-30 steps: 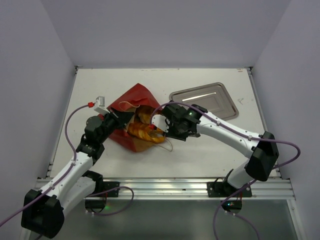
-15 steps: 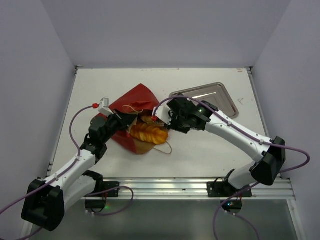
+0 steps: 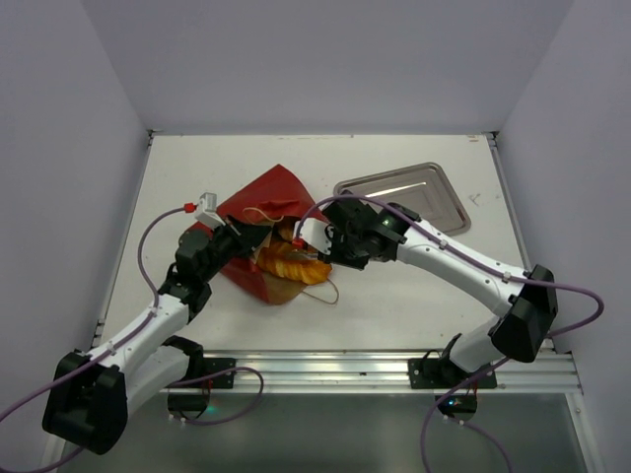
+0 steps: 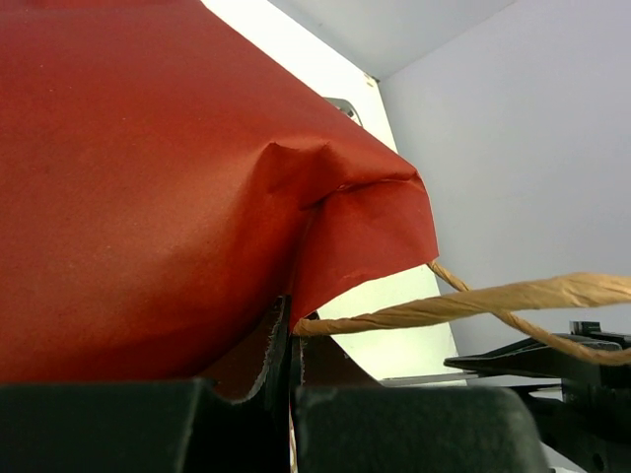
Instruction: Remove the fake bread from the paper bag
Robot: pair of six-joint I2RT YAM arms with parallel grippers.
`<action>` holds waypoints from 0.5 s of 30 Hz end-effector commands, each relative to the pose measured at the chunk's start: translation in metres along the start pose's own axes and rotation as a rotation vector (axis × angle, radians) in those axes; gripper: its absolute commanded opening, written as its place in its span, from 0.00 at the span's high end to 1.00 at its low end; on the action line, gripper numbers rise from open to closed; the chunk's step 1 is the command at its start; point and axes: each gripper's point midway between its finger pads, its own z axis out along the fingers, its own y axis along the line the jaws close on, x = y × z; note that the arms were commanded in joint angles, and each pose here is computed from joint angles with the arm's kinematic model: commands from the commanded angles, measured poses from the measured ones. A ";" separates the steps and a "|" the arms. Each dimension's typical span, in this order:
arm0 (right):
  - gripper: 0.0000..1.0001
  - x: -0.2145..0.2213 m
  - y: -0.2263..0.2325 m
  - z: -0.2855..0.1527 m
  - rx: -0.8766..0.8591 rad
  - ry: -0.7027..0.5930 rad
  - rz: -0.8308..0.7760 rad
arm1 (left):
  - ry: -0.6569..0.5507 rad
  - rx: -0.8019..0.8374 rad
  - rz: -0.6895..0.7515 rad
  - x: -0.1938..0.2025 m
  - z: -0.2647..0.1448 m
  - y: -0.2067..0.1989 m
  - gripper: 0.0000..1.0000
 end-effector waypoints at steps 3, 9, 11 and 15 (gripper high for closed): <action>0.71 -0.019 0.014 0.010 -0.013 -0.010 -0.069 | -0.012 0.052 0.043 -0.008 -0.002 -0.016 1.00; 0.64 -0.020 0.018 0.022 0.005 0.038 -0.081 | -0.014 0.060 0.034 -0.007 -0.004 -0.017 1.00; 0.63 -0.020 0.017 0.025 0.014 0.053 -0.080 | -0.016 0.060 0.032 -0.006 -0.006 -0.017 1.00; 0.61 -0.020 0.011 0.028 0.052 0.072 -0.079 | -0.017 0.061 0.031 -0.006 -0.008 -0.017 1.00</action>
